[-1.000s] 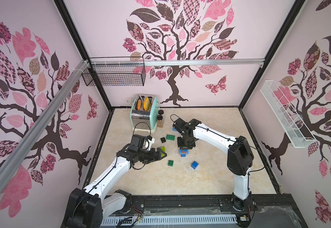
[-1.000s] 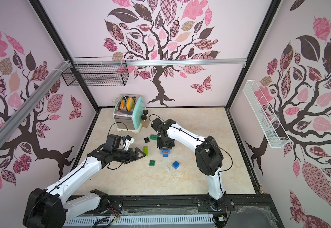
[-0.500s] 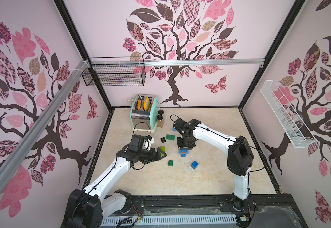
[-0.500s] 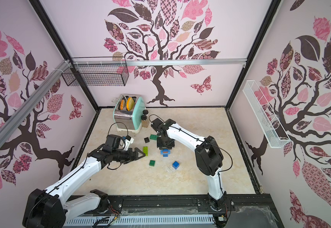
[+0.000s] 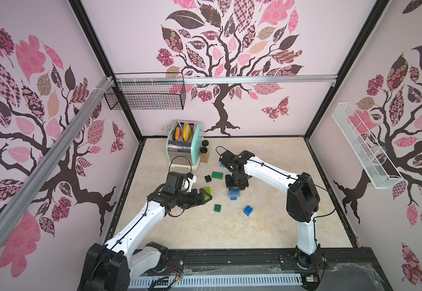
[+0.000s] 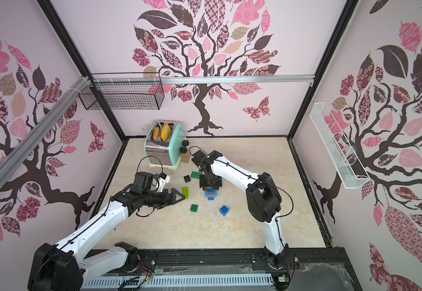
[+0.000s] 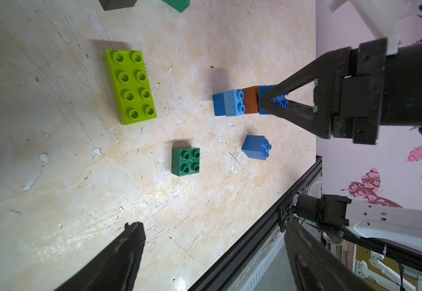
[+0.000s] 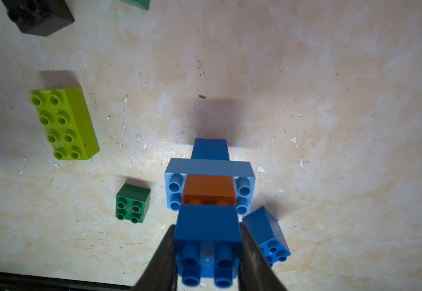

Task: Assemble the letter f with lego
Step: Assemble the lego brick with the lego brick.

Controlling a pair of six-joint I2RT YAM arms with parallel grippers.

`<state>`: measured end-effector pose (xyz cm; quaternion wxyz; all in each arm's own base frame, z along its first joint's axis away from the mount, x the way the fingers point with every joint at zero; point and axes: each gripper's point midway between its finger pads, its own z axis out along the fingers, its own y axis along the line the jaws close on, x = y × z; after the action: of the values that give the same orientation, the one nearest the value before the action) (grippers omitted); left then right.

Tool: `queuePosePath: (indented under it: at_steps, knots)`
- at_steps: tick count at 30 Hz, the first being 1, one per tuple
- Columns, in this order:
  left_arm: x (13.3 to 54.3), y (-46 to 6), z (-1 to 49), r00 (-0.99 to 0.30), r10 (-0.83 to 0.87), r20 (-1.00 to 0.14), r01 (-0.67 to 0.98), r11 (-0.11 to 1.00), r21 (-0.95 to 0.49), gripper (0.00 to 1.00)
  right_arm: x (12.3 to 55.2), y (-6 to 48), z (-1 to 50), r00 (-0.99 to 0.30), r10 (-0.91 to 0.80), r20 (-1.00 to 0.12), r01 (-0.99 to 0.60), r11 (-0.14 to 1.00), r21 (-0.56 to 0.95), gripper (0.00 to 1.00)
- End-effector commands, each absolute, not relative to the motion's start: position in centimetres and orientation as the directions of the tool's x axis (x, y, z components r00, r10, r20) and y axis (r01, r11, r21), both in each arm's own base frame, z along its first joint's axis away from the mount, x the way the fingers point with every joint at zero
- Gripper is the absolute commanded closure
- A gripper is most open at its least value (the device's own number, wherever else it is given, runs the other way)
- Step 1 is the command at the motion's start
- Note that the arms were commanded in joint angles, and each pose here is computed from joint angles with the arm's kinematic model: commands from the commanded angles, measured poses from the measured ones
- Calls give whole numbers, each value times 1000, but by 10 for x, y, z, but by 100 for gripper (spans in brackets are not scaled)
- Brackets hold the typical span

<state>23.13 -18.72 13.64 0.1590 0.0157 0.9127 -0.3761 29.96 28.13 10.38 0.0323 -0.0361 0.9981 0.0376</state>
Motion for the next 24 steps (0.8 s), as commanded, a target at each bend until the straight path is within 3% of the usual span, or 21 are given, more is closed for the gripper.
queuePosePath:
  at_steps: [1, 14, 24]
  knots:
    - [232, -187, 145, -937, -80, -339, 182, 717, -673, 9, 293, 272, 77, -998, -68, 10, -68, 998, -5, 66]
    - [230, -189, 147, -934, -72, -350, 195, 718, -668, 9, 284, 267, 56, -997, -18, 75, -21, 999, -36, 66]
    - [229, -190, 146, -936, -66, -347, 196, 720, -666, 9, 288, 264, 61, -999, -11, 44, -13, 999, -45, 66]
